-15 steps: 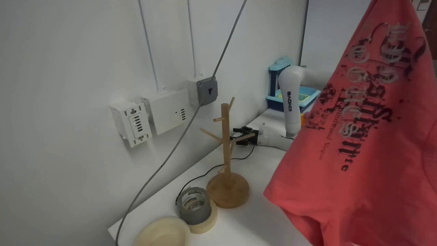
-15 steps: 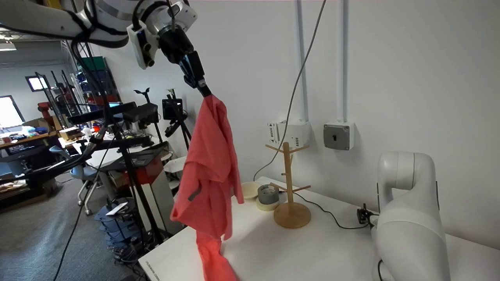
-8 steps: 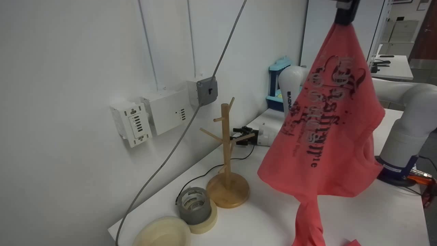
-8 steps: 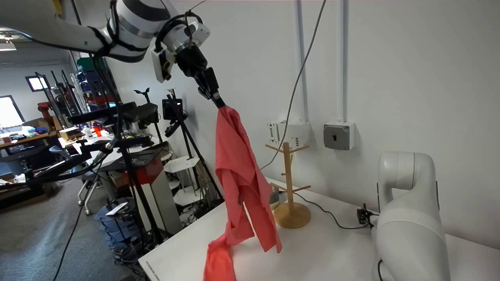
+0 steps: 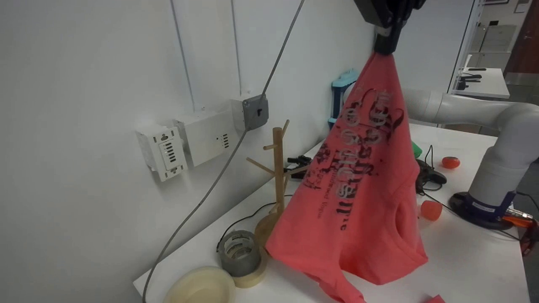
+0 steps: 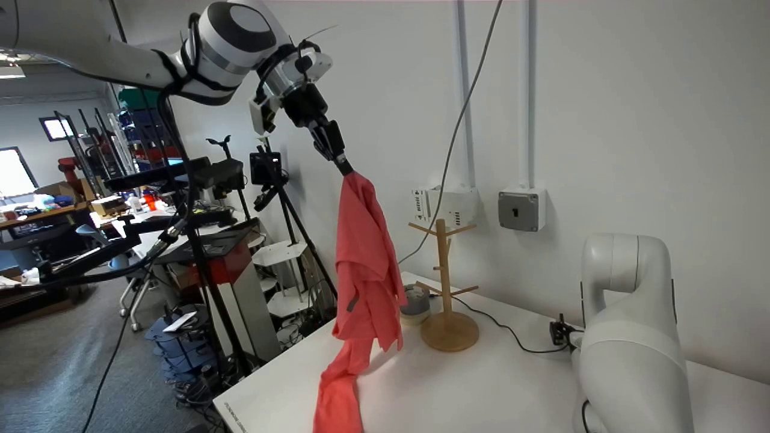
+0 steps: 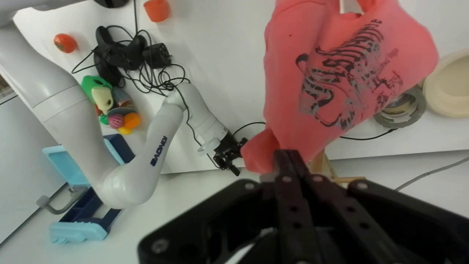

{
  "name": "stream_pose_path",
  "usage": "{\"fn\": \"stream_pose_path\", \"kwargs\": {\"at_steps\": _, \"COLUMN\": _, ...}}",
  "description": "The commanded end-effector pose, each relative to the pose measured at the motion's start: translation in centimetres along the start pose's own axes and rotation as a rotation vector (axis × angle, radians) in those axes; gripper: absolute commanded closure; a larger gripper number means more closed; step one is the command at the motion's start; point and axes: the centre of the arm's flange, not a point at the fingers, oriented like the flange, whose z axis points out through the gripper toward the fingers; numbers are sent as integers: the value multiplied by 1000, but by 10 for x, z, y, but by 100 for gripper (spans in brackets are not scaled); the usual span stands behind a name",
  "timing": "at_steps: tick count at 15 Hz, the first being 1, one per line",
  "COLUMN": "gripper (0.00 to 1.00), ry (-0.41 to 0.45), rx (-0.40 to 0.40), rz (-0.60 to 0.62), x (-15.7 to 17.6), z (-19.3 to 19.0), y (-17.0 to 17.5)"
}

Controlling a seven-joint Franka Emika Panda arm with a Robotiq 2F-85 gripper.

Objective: Lift the sweatshirt and place it on the table

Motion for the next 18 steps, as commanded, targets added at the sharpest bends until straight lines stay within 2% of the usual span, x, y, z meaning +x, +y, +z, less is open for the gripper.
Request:
{"fn": "stream_pose_path", "kwargs": {"at_steps": 1, "gripper": 100, "ry": -29, "rx": 112, "rz": 23, "x": 5, "z": -7, "y": -5}}
{"fn": "stream_pose_path", "kwargs": {"at_steps": 2, "gripper": 100, "ry": -57, "rx": 127, "rz": 32, "x": 3, "z": -7, "y": -6}}
{"fn": "stream_pose_path", "kwargs": {"at_steps": 3, "gripper": 100, "ry": -92, "rx": 130, "rz": 43, "x": -23, "z": 58, "y": 36}}
{"fn": "stream_pose_path", "kwargs": {"at_steps": 5, "gripper": 100, "ry": -202, "rx": 131, "rz": 59, "x": -32, "z": 86, "y": 42}}
{"fn": "stream_pose_path", "kwargs": {"at_steps": 7, "gripper": 100, "ry": -332, "rx": 110, "rz": 109, "x": -43, "z": 137, "y": 65}}
{"fn": "stream_pose_path", "kwargs": {"at_steps": 10, "gripper": 100, "ry": -457, "rx": 48, "rz": 178, "x": -74, "z": 213, "y": 99}}
{"fn": "stream_pose_path", "kwargs": {"at_steps": 16, "gripper": 100, "ry": -646, "rx": -64, "rz": 220, "x": -153, "z": 353, "y": 159}}
{"fn": "stream_pose_path", "kwargs": {"at_steps": 18, "gripper": 100, "ry": -692, "rx": -83, "rz": 230, "x": -174, "z": 381, "y": 172}}
